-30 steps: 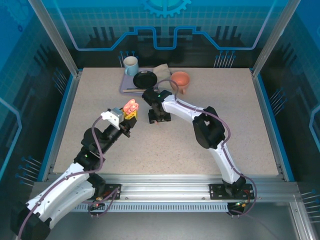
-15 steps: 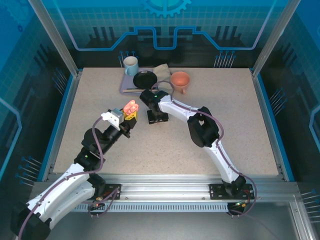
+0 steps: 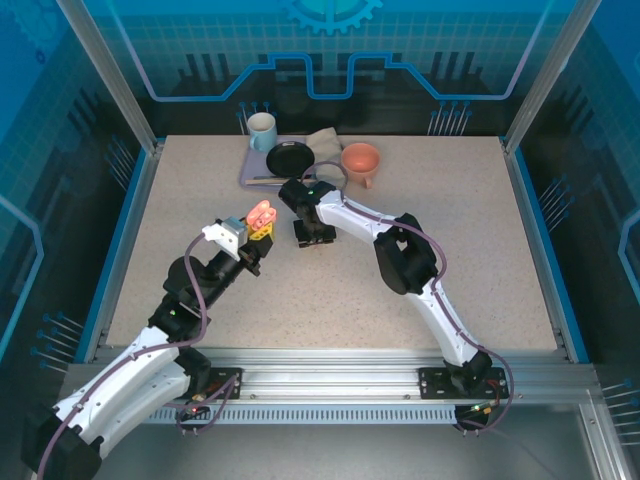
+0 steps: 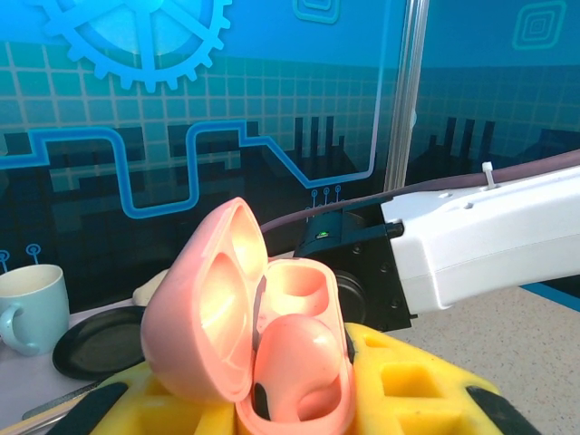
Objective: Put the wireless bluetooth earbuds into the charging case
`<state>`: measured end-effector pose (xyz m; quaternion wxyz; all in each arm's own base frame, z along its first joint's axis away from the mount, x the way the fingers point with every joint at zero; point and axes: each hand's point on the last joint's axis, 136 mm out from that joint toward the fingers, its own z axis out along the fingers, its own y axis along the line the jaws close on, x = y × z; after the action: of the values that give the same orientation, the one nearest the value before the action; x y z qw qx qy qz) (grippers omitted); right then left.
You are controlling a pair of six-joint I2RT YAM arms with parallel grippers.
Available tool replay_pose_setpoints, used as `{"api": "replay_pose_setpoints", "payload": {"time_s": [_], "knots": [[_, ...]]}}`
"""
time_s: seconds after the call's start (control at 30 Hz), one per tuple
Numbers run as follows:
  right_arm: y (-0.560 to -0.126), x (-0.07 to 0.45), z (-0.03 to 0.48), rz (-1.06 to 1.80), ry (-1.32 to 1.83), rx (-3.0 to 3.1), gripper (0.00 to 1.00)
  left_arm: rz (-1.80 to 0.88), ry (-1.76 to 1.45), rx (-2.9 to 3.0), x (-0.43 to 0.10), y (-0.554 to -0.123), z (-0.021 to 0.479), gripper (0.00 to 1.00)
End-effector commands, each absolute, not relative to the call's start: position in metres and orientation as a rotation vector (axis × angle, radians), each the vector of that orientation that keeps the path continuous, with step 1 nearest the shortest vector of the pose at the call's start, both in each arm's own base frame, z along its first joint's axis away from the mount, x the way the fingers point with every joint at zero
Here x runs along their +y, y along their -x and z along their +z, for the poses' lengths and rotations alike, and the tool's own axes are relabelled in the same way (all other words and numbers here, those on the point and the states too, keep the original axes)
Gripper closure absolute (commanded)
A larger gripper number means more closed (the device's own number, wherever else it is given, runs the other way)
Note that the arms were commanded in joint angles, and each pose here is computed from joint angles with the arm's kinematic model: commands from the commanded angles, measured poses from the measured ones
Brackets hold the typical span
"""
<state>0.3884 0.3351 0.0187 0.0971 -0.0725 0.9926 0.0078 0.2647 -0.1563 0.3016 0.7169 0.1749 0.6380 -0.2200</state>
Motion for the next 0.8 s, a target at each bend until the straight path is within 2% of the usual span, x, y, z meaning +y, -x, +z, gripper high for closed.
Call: {"api": "replay_pose_setpoints", "payload": {"time_s": [0.0,0.1,0.43,0.77], "knots": [[-0.388,0.329,0.005,-0.041,0.194,2.962,0.57,-0.490,-0.368,1.404,-0.153,-0.266,0.301,1.00],[-0.388,0.328,0.005,-0.048,0.182,2.962,0.57,-0.489,-0.368,1.406,-0.153,-0.267,0.300,1.00],[-0.389,0.323,0.009,-0.055,0.168,2.959,0.71,-0.494,-0.372,1.408,-0.154,-0.267,0.299,1.00],[-0.388,0.319,0.034,-0.020,0.153,2.906,0.73,-0.501,-0.375,1.413,-0.155,-0.267,0.298,1.00]]}}
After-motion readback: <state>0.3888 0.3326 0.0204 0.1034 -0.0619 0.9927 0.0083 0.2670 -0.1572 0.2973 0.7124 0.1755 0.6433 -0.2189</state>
